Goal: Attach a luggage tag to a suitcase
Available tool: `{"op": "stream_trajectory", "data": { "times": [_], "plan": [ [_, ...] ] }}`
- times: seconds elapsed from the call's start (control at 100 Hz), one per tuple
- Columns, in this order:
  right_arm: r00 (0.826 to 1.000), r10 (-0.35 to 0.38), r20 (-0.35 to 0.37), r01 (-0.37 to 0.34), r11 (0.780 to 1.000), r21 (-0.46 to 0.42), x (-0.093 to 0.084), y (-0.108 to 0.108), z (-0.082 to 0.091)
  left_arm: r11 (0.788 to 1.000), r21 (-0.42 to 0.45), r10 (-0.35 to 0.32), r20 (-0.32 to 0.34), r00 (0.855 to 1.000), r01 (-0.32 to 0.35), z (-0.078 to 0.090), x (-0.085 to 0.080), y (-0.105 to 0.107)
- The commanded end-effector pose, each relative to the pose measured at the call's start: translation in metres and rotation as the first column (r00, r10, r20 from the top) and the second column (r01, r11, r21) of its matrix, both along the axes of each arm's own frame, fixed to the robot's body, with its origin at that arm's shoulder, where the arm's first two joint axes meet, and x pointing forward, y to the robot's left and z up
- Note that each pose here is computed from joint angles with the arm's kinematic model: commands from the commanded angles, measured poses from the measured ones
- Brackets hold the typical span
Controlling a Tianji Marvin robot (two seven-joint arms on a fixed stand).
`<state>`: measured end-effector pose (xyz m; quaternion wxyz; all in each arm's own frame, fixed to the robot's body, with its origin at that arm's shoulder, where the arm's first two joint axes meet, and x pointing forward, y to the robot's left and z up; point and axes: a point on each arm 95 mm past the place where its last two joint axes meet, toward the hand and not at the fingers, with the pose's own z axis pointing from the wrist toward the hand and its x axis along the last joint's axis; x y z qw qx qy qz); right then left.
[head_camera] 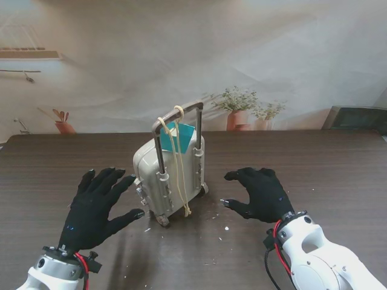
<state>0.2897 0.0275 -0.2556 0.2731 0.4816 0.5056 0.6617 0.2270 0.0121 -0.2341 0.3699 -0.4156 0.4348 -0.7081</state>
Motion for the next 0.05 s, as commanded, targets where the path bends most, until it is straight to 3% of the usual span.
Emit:
{"op": "stream_trajectory", "data": {
  "times": [0.0,0.04],
  "plan": [
    [1.0,0.005,-0.01,-0.005,1.0,-0.005,-0.0014,-0.0003,-0.0007,1.0,0.007,-0.008,-0.009,1.0,0.009,0.0004,-0.0012,-0.0019],
    [1.0,0.006,-0.009,-0.006,1.0,-0.005,-0.0016,-0.0003,-0.0003,1.0,0.008,-0.01,-0.01,1.0,0.01,0.0003,-0.0014,-0.0022]
  ]
}}
